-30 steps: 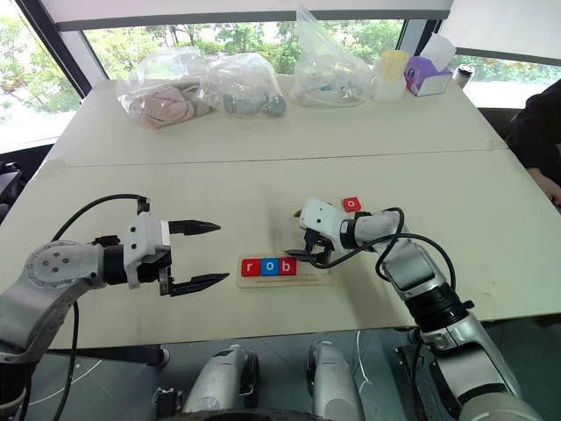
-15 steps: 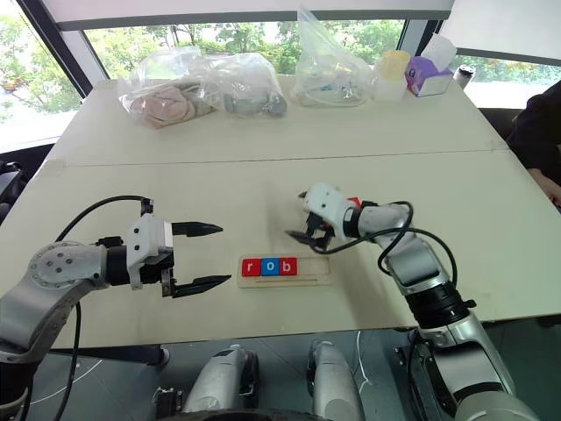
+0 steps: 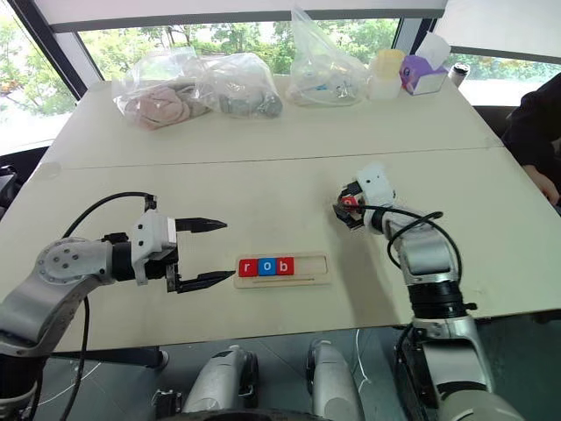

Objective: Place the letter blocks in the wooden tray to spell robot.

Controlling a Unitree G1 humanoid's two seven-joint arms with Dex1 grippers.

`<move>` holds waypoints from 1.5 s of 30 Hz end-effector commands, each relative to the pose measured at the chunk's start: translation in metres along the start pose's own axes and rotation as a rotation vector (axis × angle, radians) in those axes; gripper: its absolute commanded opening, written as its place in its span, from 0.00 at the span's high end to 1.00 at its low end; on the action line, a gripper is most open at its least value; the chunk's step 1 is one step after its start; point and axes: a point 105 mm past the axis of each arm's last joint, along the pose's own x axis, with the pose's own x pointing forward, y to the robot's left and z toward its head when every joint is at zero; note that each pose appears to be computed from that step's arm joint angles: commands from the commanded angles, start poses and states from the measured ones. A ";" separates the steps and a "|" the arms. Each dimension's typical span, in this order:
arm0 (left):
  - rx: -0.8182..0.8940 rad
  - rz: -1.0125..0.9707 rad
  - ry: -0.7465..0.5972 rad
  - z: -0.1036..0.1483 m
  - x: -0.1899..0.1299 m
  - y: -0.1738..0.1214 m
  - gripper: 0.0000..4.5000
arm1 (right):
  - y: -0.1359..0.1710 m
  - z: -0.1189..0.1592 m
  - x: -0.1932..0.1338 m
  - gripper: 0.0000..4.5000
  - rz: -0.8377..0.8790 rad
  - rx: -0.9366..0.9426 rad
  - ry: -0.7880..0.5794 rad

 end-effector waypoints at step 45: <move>0.029 -0.015 -0.053 0.009 0.008 0.000 0.00 | 0.043 -0.051 -0.105 0.74 -0.069 0.151 0.143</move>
